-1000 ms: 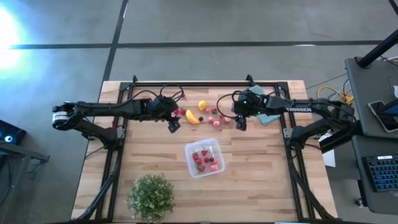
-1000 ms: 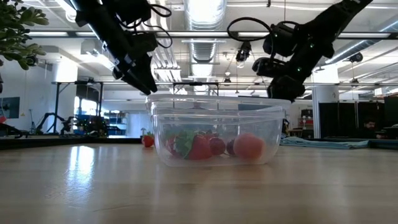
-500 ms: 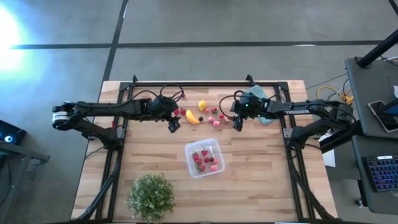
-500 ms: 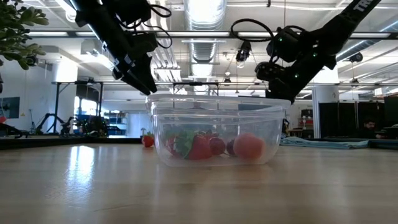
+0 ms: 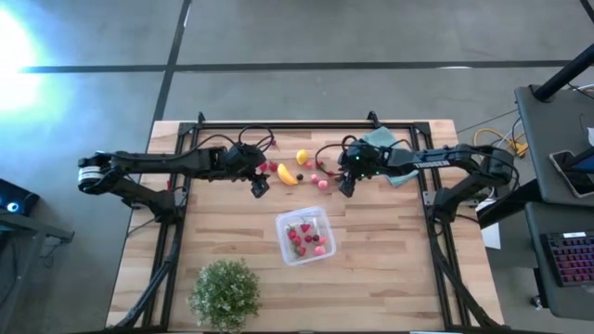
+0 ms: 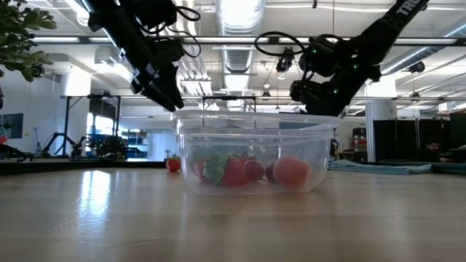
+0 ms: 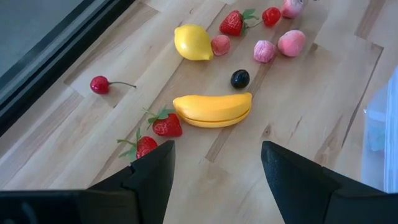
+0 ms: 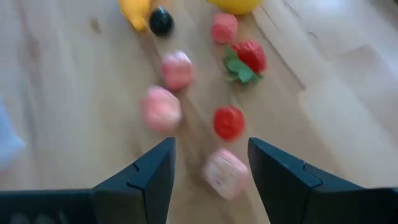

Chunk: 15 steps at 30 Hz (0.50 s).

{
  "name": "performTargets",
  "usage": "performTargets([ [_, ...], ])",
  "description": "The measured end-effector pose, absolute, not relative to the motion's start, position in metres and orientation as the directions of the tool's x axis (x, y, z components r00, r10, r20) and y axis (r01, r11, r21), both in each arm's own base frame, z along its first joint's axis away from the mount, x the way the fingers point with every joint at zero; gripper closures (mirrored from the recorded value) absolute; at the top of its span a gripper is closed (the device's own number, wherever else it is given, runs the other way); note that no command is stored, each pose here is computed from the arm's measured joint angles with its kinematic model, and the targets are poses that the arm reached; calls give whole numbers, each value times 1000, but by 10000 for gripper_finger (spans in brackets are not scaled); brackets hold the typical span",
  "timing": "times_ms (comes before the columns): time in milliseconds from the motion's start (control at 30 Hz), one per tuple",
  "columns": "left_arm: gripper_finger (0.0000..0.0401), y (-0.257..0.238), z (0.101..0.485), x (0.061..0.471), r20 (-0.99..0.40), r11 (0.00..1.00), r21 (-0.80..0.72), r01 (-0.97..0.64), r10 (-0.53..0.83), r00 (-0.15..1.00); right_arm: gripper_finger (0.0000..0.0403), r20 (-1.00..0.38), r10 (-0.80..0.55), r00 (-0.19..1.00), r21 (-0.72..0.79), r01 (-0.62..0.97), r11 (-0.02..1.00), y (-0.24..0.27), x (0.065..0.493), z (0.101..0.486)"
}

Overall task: Pick and placing Produce into tupperware
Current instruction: Put the red cherry into the transparent bin

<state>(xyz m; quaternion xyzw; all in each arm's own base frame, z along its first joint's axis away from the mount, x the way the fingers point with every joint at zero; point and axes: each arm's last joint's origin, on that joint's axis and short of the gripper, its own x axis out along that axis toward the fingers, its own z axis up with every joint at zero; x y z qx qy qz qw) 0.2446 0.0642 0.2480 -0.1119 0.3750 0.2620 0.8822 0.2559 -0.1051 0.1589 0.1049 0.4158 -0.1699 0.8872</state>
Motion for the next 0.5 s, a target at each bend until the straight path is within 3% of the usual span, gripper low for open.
performTargets([
  [167,177,64,248,245,-721,838,0,-546,378,581,209,-825,-233,516,-48,346,937,-105,252,150],
  [300,177,64,248,245,-721,838,0,-546,378,581,209,-842,-162,515,-25,262,965,-101,254,142],
  [500,177,64,247,244,-721,838,1,-545,378,580,209,-862,-151,485,-22,262,965,-101,257,130],
])
